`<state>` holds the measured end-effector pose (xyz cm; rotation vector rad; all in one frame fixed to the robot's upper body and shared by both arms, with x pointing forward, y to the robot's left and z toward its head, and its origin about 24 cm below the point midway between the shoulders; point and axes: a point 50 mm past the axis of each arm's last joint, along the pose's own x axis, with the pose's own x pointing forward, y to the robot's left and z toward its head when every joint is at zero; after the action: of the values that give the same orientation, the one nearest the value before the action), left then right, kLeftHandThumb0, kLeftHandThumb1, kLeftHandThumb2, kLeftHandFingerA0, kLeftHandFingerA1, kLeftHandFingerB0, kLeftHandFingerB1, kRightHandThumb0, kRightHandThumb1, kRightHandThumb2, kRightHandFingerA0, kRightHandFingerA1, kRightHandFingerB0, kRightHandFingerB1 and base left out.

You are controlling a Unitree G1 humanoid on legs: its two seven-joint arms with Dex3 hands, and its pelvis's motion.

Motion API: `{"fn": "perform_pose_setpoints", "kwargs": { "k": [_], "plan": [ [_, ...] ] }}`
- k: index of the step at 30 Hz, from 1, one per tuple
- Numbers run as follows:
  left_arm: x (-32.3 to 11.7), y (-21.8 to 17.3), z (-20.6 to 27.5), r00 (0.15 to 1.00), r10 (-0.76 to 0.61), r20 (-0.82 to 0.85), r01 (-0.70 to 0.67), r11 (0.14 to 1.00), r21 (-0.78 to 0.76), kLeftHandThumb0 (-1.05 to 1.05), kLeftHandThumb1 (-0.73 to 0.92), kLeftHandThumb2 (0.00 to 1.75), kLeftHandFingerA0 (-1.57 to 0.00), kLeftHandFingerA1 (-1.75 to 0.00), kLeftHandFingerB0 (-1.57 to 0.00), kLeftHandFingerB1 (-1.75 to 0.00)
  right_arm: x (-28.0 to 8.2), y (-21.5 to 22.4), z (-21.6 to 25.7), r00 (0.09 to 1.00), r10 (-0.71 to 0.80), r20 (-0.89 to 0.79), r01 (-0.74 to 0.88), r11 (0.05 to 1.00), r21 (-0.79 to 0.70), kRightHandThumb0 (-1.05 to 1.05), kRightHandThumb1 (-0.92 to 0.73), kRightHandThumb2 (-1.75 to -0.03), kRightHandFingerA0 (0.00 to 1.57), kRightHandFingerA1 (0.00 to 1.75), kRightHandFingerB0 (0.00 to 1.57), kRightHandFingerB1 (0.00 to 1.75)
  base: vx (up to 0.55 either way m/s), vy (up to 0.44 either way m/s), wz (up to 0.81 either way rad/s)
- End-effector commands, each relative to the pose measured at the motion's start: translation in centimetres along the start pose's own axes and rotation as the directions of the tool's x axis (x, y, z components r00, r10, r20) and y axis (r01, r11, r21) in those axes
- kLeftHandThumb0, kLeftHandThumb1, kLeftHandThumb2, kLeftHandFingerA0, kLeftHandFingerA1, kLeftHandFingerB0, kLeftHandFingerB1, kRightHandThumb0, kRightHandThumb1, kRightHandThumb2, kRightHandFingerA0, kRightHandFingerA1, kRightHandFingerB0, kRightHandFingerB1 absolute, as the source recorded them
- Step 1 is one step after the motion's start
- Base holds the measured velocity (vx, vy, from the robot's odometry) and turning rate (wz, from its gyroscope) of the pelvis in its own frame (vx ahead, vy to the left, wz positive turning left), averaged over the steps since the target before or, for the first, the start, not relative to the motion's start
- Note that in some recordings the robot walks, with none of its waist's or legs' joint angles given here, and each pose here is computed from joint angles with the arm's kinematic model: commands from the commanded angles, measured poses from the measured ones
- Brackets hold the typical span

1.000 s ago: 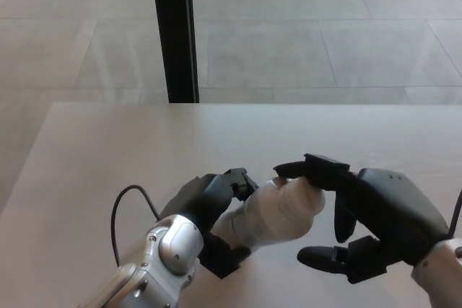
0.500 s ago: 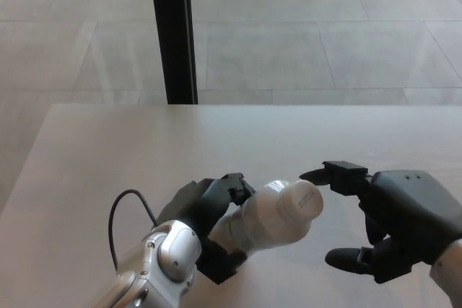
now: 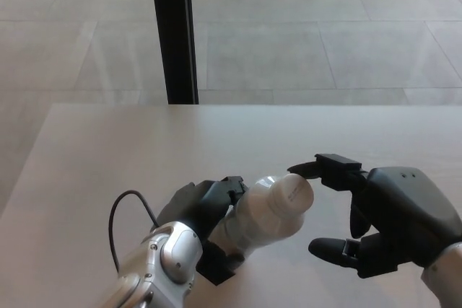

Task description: The robot uses its left hand to to lift the bottle kept on the middle of the desk and tilts it towards its right hand. It then uses its right hand to rotate its cap to open it and places the bottle and cap back on the desk

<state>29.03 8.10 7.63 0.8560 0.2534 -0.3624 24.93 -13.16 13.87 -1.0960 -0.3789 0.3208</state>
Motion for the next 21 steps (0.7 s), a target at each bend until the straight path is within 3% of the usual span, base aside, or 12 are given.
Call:
{"fn": "perform_pose_setpoints", "kwargs": {
  "k": [1, 6, 7, 8, 9, 10, 11, 15, 16, 17, 18, 21],
  "plan": [
    [-0.04, -1.25, -2.34, 0.989, -0.072, -0.133, 0.073, 0.997, 0.006, 0.15, 0.74, 0.91, -0.81, -1.51, -0.60, -0.91, -0.24, -0.32, 0.21, 0.999, -0.033, 0.023, 0.034, 0.999, -0.004, -0.64, -0.57, -0.59, 0.95, 1.28, 0.37, 0.44, 0.00, 0.000, 0.00],
    [-0.09, -1.38, -2.41, 0.990, -0.068, -0.122, 0.070, 0.998, 0.011, 0.15, 0.74, 0.89, -0.80, -1.59, -0.60, -0.91, -0.21, -0.31, 0.16, 0.999, -0.031, 0.022, 0.031, 0.999, -0.012, -0.65, -0.58, -0.59, 0.95, 1.28, 0.36, 0.45, 0.00, 0.000, 0.00],
    [-0.10, -1.39, -2.39, 0.990, -0.069, -0.125, 0.071, 0.997, 0.017, 0.15, 0.75, 0.88, -0.80, -1.59, -0.61, -0.90, -0.18, -0.32, 0.13, 0.999, -0.032, 0.022, 0.032, 0.999, -0.013, -0.68, -0.46, -0.86, 0.99, 1.17, 0.31, 0.53, 0.00, 0.000, 0.00],
    [-0.09, -1.47, -2.39, 0.991, -0.062, -0.118, 0.066, 0.997, 0.027, 0.13, 0.75, 0.88, -0.82, -1.57, -0.62, -1.05, -0.19, -0.32, 0.06, 0.999, -0.034, 0.018, 0.034, 0.999, -0.016, -0.62, -0.57, -0.58, 0.95, 1.26, 0.38, 0.43, 0.00, 0.000, 0.00],
    [-0.09, -1.49, -2.39, 0.991, -0.061, -0.118, 0.065, 0.997, 0.029, 0.13, 0.75, 0.88, -0.82, -1.57, -0.62, -1.05, -0.19, -0.32, 0.05, 0.999, -0.034, 0.018, 0.034, 0.999, -0.017, -0.62, -0.57, -0.58, 0.95, 1.26, 0.38, 0.43, 0.00, 0.000, 0.00],
    [-0.15, -1.56, -2.45, 0.991, -0.064, -0.121, 0.067, 0.997, 0.025, 0.13, 0.75, 0.89, -0.82, -1.59, -0.64, -1.09, -0.20, -0.26, 0.03, 0.999, -0.033, 0.017, 0.034, 0.999, -0.014, -0.66, -0.45, -0.85, 1.01, 1.17, 0.33, 0.53, 0.00, 0.000, 0.00],
    [-0.17, -1.54, -2.46, 0.990, -0.064, -0.123, 0.067, 0.997, 0.025, 0.14, 0.75, 0.88, -0.84, -1.58, -0.64, -1.03, -0.19, -0.24, -0.01, 0.999, -0.036, 0.016, 0.036, 0.999, -0.013, -0.60, -0.56, -0.59, 0.97, 1.27, 0.39, 0.43, 0.00, 0.000, 0.00],
    [-0.20, -1.62, -2.43, 0.988, -0.068, -0.137, 0.070, 0.998, 0.009, 0.13, 0.71, 0.94, -1.05, -1.50, -0.69, -1.04, -0.23, -0.18, -0.08, 0.999, -0.040, 0.014, 0.040, 0.999, -0.013, -0.57, -0.58, -0.59, 0.99, 1.25, 0.39, 0.44, 0.00, 0.000, 0.00],
    [-0.18, -1.64, -2.45, 0.988, -0.069, -0.140, 0.070, 0.997, 0.008, 0.14, 0.74, 0.91, -0.80, -1.64, -0.60, -0.93, -0.22, -0.16, -0.10, 0.999, -0.040, 0.014, 0.040, 0.999, -0.013, -0.58, -0.46, -0.85, 1.03, 1.16, 0.34, 0.54, 0.00, 0.000, 0.00],
    [-0.17, -1.66, -2.47, 0.988, -0.069, -0.141, 0.071, 0.997, 0.009, 0.14, 0.74, 0.91, -0.80, -1.64, -0.60, -0.93, -0.22, -0.13, -0.11, 0.999, -0.040, 0.013, 0.040, 0.999, -0.012, -0.58, -0.46, -0.85, 1.03, 1.16, 0.34, 0.54, 0.00, 0.000, 0.00],
    [-0.17, -1.66, -2.46, 0.987, -0.068, -0.143, 0.071, 0.997, 0.017, 0.15, 0.75, 0.86, -0.78, -1.56, -0.53, -0.75, -0.20, -0.10, -0.11, 0.999, -0.045, 0.018, 0.045, 0.999, -0.010, -0.55, -0.58, -0.59, 1.00, 1.24, 0.40, 0.45, 0.00, 0.000, 0.00],
    [-0.28, -1.70, -2.40, 0.989, -0.069, -0.134, 0.073, 0.997, 0.027, 0.16, 0.73, 0.90, -0.76, -1.56, -0.55, -0.80, -0.08, -0.06, -0.03, 0.998, -0.055, 0.024, 0.055, 0.998, -0.003, -0.56, -0.59, -0.59, 1.00, 1.24, 0.39, 0.46, 0.00, 0.000, 0.00]
  ]
}}
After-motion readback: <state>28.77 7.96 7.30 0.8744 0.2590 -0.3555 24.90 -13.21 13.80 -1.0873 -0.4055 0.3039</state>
